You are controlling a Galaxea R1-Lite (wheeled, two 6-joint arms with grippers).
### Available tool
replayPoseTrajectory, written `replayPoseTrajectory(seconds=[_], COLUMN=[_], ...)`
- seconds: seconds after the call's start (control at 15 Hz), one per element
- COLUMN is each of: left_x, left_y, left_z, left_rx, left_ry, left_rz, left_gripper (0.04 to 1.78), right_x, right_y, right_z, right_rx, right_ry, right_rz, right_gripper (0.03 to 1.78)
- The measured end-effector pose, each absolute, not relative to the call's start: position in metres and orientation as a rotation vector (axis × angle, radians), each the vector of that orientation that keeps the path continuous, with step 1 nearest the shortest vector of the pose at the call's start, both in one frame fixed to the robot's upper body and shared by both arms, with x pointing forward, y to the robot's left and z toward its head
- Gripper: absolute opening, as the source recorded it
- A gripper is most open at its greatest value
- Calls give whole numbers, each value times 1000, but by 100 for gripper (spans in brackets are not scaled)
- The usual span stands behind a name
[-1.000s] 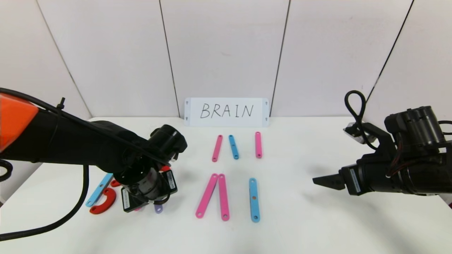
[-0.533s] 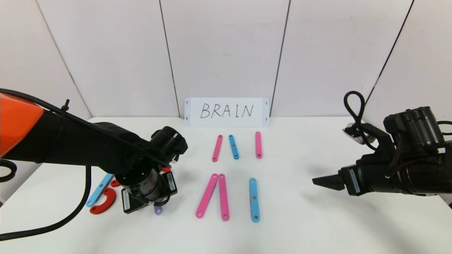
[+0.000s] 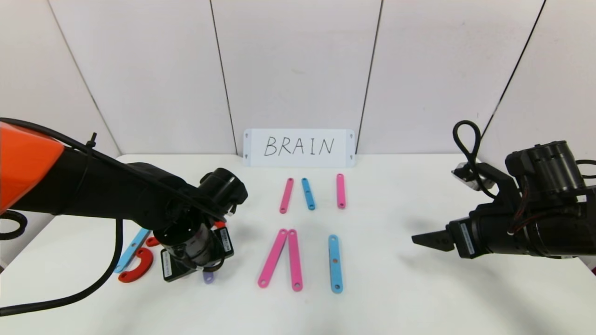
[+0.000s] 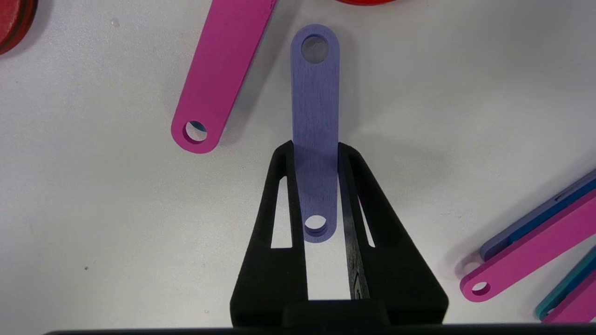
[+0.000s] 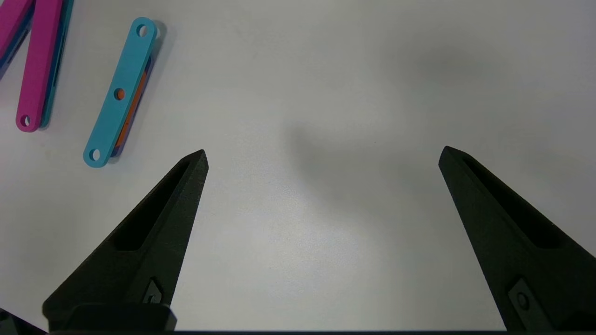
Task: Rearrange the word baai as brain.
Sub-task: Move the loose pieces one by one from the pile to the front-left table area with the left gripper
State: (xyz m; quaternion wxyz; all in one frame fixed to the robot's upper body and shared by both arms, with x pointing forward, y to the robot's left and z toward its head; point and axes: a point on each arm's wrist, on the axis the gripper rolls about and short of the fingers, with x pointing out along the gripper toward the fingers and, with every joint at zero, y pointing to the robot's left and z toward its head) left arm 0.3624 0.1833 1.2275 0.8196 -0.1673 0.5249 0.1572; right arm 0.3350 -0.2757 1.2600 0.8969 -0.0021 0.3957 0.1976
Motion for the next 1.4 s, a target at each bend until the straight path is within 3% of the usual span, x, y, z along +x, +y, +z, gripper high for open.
replayPoseTrajectory(seconds=[1.4], left_x=[369], left_y=[186], left_z=[1223], left_rx=[-365], left_ry=[1109], left_rz=[336], left_gripper=[28], right_x=[334], right_y=[-274], right_z=[1258], right_rx=[-8], right_ry=[828], right_rz=[417], right_gripper=[174])
